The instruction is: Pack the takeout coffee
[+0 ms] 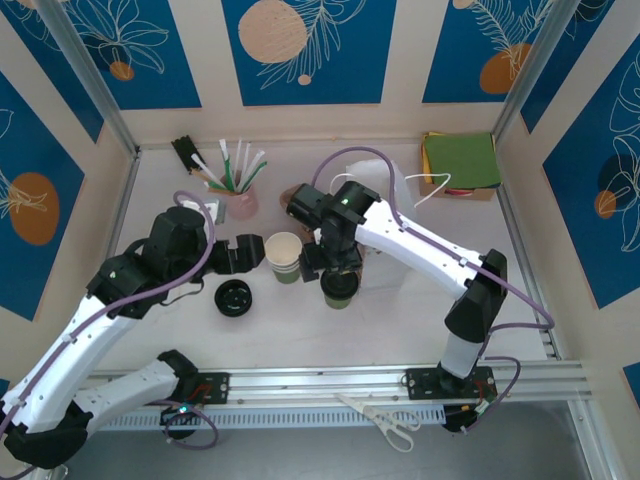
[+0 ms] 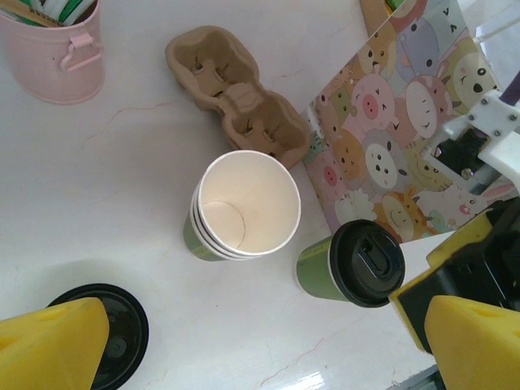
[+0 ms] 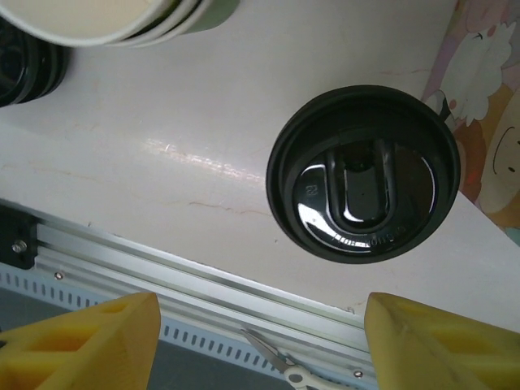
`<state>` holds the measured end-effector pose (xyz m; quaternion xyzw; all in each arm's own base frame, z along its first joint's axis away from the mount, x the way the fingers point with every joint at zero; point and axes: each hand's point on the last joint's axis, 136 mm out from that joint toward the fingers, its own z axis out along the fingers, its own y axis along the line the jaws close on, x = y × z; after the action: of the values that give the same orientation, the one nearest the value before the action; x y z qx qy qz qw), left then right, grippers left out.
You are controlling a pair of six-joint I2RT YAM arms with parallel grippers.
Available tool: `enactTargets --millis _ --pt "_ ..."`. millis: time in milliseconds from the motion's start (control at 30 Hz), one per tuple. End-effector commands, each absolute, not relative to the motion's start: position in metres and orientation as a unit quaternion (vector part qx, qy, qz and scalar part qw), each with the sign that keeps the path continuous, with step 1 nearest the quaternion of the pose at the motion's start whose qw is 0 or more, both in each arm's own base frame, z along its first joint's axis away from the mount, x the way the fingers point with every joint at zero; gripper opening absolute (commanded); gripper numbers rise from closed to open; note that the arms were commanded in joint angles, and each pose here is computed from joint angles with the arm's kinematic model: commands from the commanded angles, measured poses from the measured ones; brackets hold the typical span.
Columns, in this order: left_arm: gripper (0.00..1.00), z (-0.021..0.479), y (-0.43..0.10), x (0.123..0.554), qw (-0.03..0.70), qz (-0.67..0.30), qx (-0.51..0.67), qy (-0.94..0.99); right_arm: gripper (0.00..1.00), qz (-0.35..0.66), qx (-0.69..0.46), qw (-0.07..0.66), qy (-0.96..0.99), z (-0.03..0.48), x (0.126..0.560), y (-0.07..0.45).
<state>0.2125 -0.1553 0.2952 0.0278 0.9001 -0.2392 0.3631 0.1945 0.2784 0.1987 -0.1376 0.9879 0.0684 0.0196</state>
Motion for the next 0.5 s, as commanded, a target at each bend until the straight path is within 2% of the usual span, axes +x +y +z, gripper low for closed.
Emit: enactTargets --millis 0,467 --pt "1.0 0.286 -0.151 0.209 0.348 -0.236 0.018 0.907 0.68 0.095 -0.119 0.02 0.988 0.205 0.192 0.274" --pt "1.0 0.272 -0.17 0.214 0.322 -0.265 0.018 0.909 0.73 0.084 -0.103 0.01 0.991 0.187 0.196 0.243"
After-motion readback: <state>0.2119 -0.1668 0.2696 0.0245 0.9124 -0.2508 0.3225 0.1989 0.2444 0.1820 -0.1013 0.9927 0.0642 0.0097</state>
